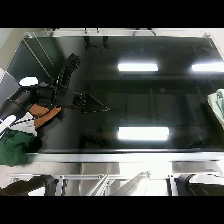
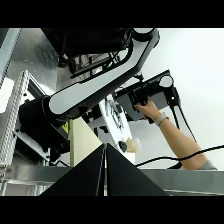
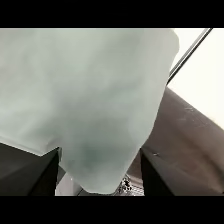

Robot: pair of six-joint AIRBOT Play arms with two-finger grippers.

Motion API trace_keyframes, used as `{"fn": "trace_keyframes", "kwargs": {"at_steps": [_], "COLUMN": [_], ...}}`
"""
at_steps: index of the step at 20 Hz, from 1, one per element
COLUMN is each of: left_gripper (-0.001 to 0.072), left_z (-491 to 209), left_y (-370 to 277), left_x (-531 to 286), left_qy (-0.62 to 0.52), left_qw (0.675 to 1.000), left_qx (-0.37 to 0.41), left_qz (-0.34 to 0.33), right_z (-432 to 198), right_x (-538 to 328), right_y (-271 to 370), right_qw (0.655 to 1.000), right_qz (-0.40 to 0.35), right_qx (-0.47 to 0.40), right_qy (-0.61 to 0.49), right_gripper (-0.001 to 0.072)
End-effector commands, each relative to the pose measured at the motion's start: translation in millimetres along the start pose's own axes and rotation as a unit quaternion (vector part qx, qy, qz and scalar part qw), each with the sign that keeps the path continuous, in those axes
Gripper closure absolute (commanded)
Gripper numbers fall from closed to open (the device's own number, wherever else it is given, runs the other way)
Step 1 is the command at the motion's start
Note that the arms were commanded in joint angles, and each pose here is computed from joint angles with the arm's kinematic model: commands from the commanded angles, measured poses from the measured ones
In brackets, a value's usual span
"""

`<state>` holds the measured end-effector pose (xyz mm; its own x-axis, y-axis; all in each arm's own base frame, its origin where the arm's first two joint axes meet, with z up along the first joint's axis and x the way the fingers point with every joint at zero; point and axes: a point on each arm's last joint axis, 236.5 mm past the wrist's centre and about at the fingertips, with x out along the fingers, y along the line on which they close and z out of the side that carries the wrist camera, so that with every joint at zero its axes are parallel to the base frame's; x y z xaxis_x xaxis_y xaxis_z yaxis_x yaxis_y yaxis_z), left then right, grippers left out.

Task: Fold the shirts.

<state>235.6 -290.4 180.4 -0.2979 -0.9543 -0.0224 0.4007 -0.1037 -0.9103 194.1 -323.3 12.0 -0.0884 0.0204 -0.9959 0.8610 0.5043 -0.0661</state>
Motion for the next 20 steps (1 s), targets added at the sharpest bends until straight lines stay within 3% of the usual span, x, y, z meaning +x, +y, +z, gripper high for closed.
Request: {"fn": "trace_keyframes", "kwargs": {"at_steps": [1, 5, 6, 7, 8, 13, 16, 20], "left_gripper": [0.0691, 0.0691, 0.0692, 0.0692, 0.0692, 0.0702, 0.0703, 0.0701], "left_z": [0.5, 7.6, 10.7, 14.8, 19.0, 51.2, 53.5, 0.5], "left_y": [-2.8, -21.3, -27.3, -32.9, -38.1, -57.3, -51.5, 14.7], "left_x": [0.1, -0.6, -1.0, -1.3, -1.8, -21.4, -43.2, -71.2], "left_qy": [-0.001, 0.000, 0.002, 0.003, 0.003, -0.029, -0.075, -0.103], "left_qw": [1.000, 0.999, 0.999, 0.999, 0.998, 0.993, 0.990, 0.976], "left_qx": [-0.005, 0.018, 0.030, 0.044, 0.057, 0.117, 0.110, 0.051], "left_qz": [-0.006, -0.026, -0.027, -0.025, -0.023, 0.008, 0.038, 0.183], "right_z": [-1.2, -2.4, -5.2, -12.4, -19.6, -69.8, -141.0, -270.3], "right_x": [-17.5, -56.0, -62.8, -67.8, -71.4, -108.9, -136.5, -131.3], "right_y": [18.3, 77.5, 98.0, 121.7, 142.7, 225.7, 262.7, 295.0], "right_qw": [1.000, 0.996, 0.993, 0.988, 0.984, 0.955, 0.921, 0.847], "right_qz": [0.012, 0.054, 0.075, 0.102, 0.121, 0.162, 0.205, 0.273], "right_qx": [-0.009, -0.068, -0.086, -0.109, -0.129, -0.239, -0.317, -0.432], "right_qy": [-0.003, -0.030, -0.035, -0.034, -0.033, -0.074, -0.098, -0.144], "right_gripper": [0.0162, 0.0169, 0.0279, 0.0628, 0.0696, 0.0697, 0.0697, 0.0696]}}
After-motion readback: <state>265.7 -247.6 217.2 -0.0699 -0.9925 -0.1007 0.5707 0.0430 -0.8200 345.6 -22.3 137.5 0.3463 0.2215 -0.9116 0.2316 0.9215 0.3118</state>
